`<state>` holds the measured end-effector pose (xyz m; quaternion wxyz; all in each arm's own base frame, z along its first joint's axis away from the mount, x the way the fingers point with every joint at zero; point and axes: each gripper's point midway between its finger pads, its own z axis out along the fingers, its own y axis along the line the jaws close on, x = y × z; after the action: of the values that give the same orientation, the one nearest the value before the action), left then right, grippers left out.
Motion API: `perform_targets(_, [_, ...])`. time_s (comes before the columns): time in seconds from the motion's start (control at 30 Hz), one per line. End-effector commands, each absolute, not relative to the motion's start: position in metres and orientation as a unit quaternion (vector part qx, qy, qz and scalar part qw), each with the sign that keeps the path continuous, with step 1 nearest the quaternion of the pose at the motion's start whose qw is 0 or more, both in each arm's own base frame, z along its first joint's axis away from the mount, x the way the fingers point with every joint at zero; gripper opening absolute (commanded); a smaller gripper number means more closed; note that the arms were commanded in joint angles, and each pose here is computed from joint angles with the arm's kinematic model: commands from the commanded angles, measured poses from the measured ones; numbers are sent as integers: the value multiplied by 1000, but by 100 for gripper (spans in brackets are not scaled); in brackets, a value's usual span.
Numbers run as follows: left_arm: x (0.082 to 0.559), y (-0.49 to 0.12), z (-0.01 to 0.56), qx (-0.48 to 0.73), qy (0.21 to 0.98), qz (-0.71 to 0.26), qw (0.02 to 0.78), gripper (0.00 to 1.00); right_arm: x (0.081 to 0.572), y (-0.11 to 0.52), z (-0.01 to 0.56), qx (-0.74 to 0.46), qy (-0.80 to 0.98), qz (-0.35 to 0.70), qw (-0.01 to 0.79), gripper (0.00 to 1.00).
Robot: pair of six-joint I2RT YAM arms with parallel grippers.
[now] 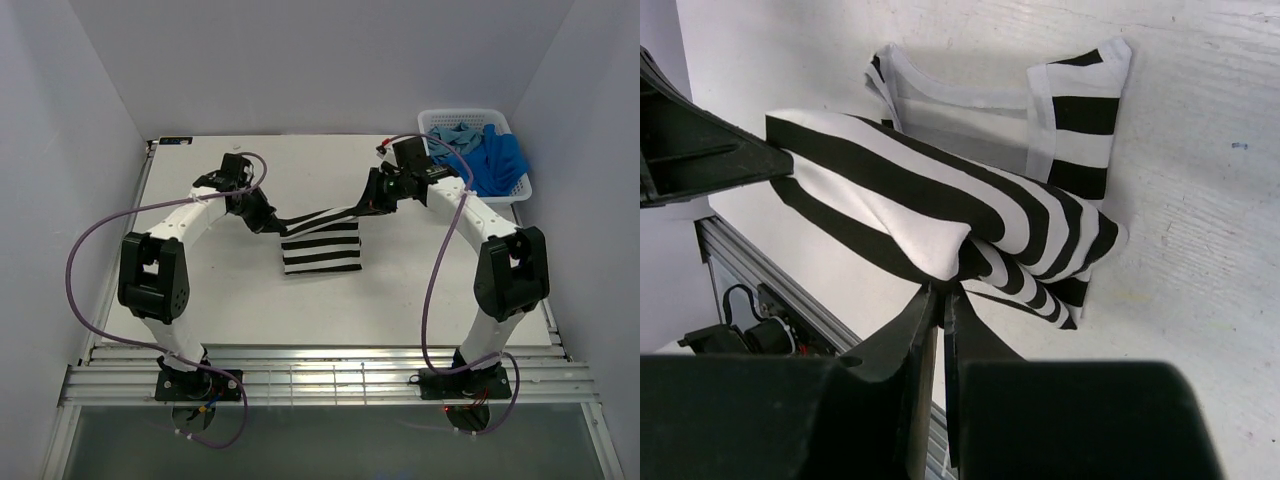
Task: Fold and stack the tank tops
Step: Fold the tank top
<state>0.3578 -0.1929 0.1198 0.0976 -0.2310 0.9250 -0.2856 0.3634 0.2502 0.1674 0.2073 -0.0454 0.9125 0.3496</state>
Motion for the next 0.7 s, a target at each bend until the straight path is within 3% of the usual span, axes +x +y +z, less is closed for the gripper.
perform_targets(0.0, [388, -177, 119, -251, 919, -274, 132, 0, 389, 250, 176, -51, 905, 351, 233, 8])
perform_targets(0.17, [401, -178, 97, -271, 917, -267, 119, 1, 408, 254, 154, -40, 912, 344, 221, 8])
perform_targets(0.37, [421, -170, 85, -283, 916, -253, 131, 19, 426, 257, 138, -30, 914, 339, 220, 8])
perform_targets(0.47, [430, -169, 86, -278, 916, -252, 142, 49, 434, 256, 133, -24, 915, 334, 224, 8])
perform_targets(0.5, [436, -169, 89, -273, 916, -253, 149, 73, 436, 256, 132, -19, 915, 335, 224, 8])
perform_targets(0.53, [438, -169, 89, -271, 916, -252, 153, 86, 440, 255, 129, -15, 915, 335, 225, 11])
perform_targets(0.57, [441, -169, 91, -270, 916, -253, 157, 95, 441, 258, 132, -18, 912, 343, 226, 21])
perform_targets(0.63, [445, -170, 98, -260, 916, -256, 166, 98, 443, 263, 136, -28, 906, 356, 227, 38])
perform_targets(0.67, [446, -171, 101, -257, 916, -258, 170, 98, 443, 265, 142, -37, 900, 366, 232, 55])
